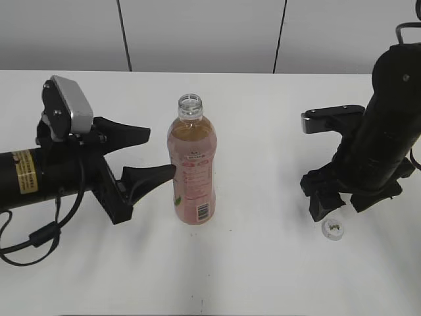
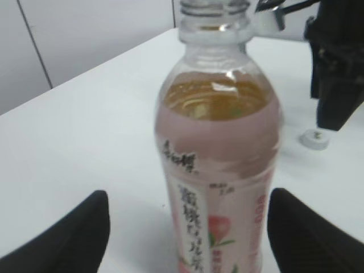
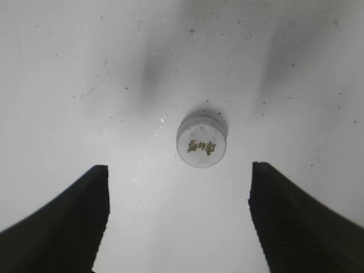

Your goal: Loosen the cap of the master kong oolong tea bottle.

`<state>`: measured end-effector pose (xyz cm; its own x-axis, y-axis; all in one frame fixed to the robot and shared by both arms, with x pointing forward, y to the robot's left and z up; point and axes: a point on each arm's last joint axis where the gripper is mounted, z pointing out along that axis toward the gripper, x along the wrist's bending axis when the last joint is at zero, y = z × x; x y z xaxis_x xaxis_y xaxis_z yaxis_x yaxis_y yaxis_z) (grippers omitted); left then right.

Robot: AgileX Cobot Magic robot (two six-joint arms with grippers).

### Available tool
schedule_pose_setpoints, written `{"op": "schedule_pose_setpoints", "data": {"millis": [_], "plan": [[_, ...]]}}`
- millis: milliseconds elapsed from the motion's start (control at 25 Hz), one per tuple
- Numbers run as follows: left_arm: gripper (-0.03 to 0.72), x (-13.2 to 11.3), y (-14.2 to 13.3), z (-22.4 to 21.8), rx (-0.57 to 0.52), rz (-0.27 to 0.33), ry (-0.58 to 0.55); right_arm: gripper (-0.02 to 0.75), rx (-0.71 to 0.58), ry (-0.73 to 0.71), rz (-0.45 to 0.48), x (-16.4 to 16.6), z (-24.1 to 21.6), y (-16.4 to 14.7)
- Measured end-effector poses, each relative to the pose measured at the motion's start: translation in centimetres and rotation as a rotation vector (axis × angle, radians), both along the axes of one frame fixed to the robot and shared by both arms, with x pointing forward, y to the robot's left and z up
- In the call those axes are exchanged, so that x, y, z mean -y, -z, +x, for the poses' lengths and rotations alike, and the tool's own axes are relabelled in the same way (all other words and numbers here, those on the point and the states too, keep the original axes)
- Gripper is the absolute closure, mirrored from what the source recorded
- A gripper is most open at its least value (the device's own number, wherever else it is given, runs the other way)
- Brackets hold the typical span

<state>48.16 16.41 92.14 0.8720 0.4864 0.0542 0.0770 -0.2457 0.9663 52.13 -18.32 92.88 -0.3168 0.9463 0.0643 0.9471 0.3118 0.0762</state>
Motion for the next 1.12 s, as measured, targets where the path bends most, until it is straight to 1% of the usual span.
{"op": "schedule_pose_setpoints", "data": {"millis": [80, 200, 240, 320, 400, 480, 600, 720, 840, 1000, 1120], "plan": [[0.188, -0.6, -0.6, 0.2, -0.004, 0.059, -0.060, 0.162, 0.007, 0.006, 0.011, 0.0, -0.1, -0.4], [0.211, -1.8, -1.1, 0.6, -0.066, 0.148, -0.215, 0.162, 0.003, 0.009, 0.014, -0.1, -0.1, -0.4], [0.214, -2.2, -1.2, 0.7, -0.088, 0.168, -0.262, 0.162, 0.001, 0.010, 0.014, -0.1, -0.1, -0.4], [0.218, -3.1, -1.3, 0.7, -0.142, 0.225, -0.356, 0.162, -0.001, 0.010, 0.013, -0.1, -0.2, -0.4], [0.219, -3.9, -1.3, 0.7, -0.201, 0.271, -0.440, 0.162, -0.004, 0.007, 0.009, 0.0, -0.2, -0.4], [0.219, -5.0, -1.2, 0.5, -0.309, 0.291, -0.568, 0.162, -0.020, 0.000, 0.002, 0.0, -0.3, -0.4], [0.219, -6.6, -1.8, 0.5, -0.431, 0.279, -0.733, 0.162, -0.055, -0.019, -0.011, 0.2, -0.7, -0.4], [0.219, -8.1, -3.2, 0.2, -0.494, 0.251, -0.848, 0.162, -0.068, -0.030, -0.015, 0.2, -0.9, -0.6], [0.221, -9.6, -5.0, -0.6, -0.507, 0.214, -0.931, 0.162, -0.047, -0.037, -0.007, 0.3, -1.0, -1.4], [0.234, -11.4, -7.3, -2.1, -0.520, 0.135, -1.033, 0.162, -0.013, -0.040, 0.005, 0.4, -1.4, -2.8], [0.237, -12.0, -8.8, -3.6, -0.516, 0.116, -1.064, 0.162, 0.010, -0.042, 0.014, 0.7, -2.1, -4.1]]}}
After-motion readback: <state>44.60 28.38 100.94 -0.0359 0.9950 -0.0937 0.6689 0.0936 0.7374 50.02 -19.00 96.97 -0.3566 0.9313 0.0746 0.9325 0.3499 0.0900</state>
